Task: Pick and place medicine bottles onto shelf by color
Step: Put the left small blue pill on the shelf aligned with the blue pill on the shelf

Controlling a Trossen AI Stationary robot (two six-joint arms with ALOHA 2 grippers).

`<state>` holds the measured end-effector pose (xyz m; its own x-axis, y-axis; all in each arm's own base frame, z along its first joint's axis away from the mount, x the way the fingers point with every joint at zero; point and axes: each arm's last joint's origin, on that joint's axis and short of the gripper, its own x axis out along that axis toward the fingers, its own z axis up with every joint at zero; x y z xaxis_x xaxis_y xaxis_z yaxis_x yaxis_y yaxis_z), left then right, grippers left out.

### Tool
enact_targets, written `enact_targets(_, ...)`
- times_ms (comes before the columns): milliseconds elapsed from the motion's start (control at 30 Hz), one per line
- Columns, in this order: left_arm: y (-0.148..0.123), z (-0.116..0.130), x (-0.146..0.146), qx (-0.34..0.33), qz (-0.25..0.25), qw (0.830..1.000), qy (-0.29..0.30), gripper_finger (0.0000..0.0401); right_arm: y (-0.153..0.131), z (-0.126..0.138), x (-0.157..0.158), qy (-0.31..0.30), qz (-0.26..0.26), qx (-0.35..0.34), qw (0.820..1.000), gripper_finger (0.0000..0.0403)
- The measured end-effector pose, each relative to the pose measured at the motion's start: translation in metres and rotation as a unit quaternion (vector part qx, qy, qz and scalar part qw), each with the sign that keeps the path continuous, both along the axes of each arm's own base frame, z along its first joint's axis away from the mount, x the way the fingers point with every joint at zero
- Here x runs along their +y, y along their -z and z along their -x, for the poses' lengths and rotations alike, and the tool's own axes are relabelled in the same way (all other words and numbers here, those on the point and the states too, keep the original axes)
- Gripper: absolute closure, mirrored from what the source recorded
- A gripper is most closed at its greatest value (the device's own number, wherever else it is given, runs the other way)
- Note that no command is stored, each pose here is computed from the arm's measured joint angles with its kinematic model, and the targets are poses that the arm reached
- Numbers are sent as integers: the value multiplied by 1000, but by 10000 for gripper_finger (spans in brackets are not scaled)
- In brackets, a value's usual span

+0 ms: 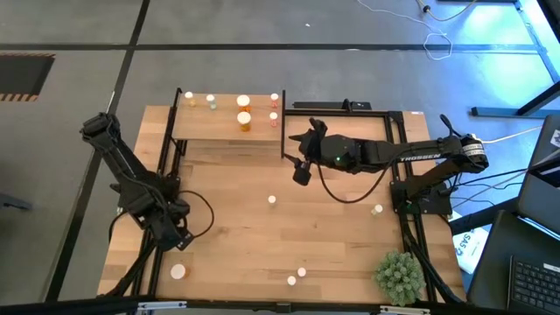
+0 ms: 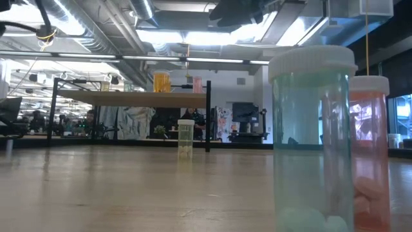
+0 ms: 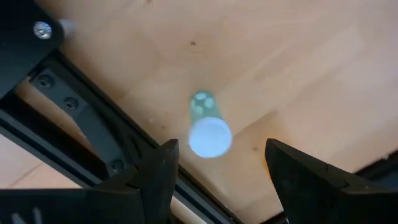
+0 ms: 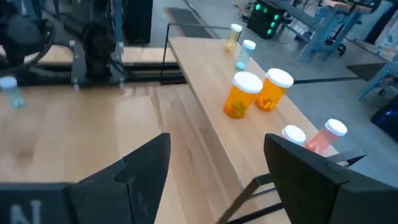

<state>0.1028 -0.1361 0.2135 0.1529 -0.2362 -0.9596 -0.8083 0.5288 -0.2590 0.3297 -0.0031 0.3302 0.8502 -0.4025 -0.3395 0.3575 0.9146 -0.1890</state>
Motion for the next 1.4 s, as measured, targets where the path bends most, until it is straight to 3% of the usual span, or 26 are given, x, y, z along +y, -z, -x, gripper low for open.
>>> enact_targets(333, 16, 3, 4, 7, -9, 1000, -3, 167, 2, -1, 3, -61, -16, 12, 998, 142)
enact_targets(667, 31, 2, 4, -5, 4, 1000, -2, 167, 2, -1, 3, -59, -25, 8, 998, 142)
enact_targets(1400, 31, 3, 2, 9, 24, 1000, 6, 167, 2, -1, 3, -59, -23, 9, 998, 142)
